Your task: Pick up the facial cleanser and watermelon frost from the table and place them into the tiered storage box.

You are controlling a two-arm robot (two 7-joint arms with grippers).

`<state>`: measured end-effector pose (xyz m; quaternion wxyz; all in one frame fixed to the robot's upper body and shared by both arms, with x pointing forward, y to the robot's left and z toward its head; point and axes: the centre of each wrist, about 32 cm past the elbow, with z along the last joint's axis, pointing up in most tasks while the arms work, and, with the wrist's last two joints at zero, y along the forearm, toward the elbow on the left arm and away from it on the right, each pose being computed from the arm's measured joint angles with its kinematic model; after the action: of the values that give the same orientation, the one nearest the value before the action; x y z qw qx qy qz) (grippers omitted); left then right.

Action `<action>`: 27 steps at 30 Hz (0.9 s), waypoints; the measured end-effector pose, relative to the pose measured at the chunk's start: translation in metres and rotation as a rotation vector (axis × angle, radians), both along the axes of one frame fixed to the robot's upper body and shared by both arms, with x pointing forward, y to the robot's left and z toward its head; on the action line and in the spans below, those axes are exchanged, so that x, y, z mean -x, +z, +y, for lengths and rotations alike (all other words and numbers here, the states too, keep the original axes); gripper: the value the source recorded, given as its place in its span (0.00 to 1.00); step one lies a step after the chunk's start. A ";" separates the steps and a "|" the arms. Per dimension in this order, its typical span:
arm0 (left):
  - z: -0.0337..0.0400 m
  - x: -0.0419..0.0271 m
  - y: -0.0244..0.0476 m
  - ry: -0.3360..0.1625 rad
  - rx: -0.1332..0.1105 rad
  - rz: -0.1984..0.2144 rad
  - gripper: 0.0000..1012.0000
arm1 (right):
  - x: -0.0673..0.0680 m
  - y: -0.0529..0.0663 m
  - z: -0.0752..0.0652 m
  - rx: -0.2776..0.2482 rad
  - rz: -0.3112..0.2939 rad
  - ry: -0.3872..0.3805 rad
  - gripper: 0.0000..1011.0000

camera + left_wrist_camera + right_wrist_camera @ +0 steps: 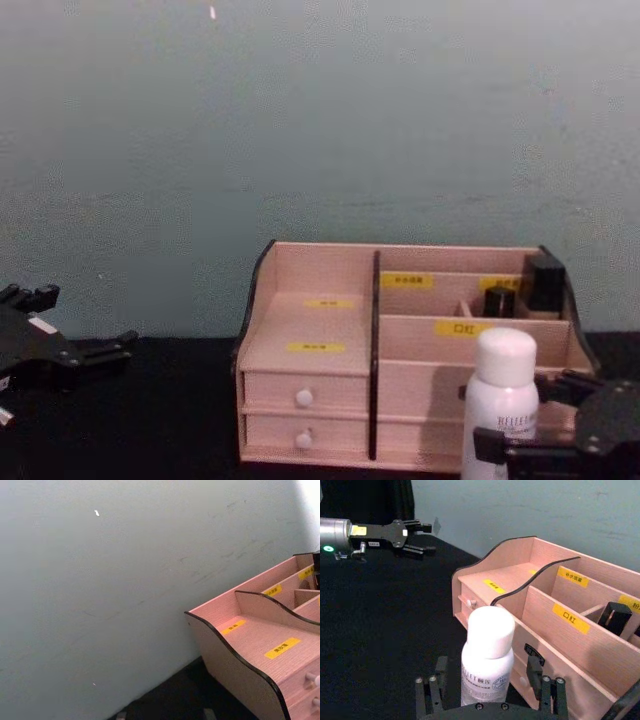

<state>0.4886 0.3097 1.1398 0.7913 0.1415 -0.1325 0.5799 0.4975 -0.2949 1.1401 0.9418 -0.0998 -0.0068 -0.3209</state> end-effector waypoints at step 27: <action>0.0000 0.0000 0.0000 0.000 0.000 0.000 0.99 | -0.007 -0.003 0.004 -0.020 0.040 -0.013 0.99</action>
<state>0.4886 0.3097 1.1398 0.7913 0.1415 -0.1325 0.5799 0.5042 -0.2914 1.1367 0.9405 -0.0969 0.0159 -0.3252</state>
